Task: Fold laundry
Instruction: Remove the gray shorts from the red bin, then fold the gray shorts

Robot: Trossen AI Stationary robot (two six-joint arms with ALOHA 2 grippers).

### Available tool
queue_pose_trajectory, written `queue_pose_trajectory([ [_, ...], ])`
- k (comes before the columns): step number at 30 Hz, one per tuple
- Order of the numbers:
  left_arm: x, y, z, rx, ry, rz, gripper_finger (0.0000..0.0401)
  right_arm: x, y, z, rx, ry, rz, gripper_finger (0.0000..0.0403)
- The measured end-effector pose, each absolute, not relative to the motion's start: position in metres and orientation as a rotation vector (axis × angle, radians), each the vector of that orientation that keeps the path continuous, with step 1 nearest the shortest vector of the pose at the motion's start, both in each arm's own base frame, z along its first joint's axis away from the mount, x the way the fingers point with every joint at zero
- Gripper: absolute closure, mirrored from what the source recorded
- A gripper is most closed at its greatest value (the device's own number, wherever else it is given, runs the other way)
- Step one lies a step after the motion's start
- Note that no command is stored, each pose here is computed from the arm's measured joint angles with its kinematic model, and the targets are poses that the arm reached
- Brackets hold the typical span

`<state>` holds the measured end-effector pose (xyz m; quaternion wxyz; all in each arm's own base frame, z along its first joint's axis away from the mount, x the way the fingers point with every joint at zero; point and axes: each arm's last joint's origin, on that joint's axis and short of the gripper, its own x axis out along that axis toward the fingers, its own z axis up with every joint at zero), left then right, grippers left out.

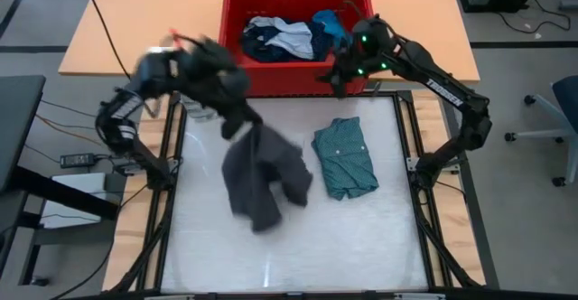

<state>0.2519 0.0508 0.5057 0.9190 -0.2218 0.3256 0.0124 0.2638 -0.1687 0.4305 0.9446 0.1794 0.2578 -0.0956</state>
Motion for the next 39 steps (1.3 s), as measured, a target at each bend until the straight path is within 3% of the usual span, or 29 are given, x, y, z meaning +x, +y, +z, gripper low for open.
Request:
queue_pose_trajectory([
  [6,0.301,-0.006,0.467,-0.564,0.916,0.015,0.0401,0.260,-0.134,0.410,0.277,0.763,-0.167,0.0397],
  [12,0.322,-0.036,0.451,-0.580,0.947,0.124,0.0401,0.264,-0.112,0.385,0.309,0.794,-0.148,0.0398],
  [16,0.317,-0.018,0.446,-0.472,0.931,0.410,0.0384,0.260,-0.095,0.371,0.349,0.759,-0.194,0.0394],
  [21,0.308,0.036,0.443,-0.413,0.966,0.608,0.0317,0.252,-0.073,0.348,0.461,0.729,-0.203,0.0360],
  [26,0.314,0.074,0.435,-0.352,1.026,0.546,0.0230,0.244,-0.049,0.320,0.576,0.751,-0.212,0.0323],
  [29,0.310,0.079,0.434,-0.310,1.066,0.477,0.0198,0.241,-0.034,0.302,0.658,0.770,-0.232,0.0310],
  [34,0.304,0.052,0.438,-0.154,1.088,0.264,0.0197,0.243,-0.003,0.267,0.728,0.778,-0.278,0.0309],
  [39,0.302,0.019,0.394,-0.083,1.134,0.055,0.0208,0.244,0.029,0.244,0.780,0.700,-0.322,0.0309],
])
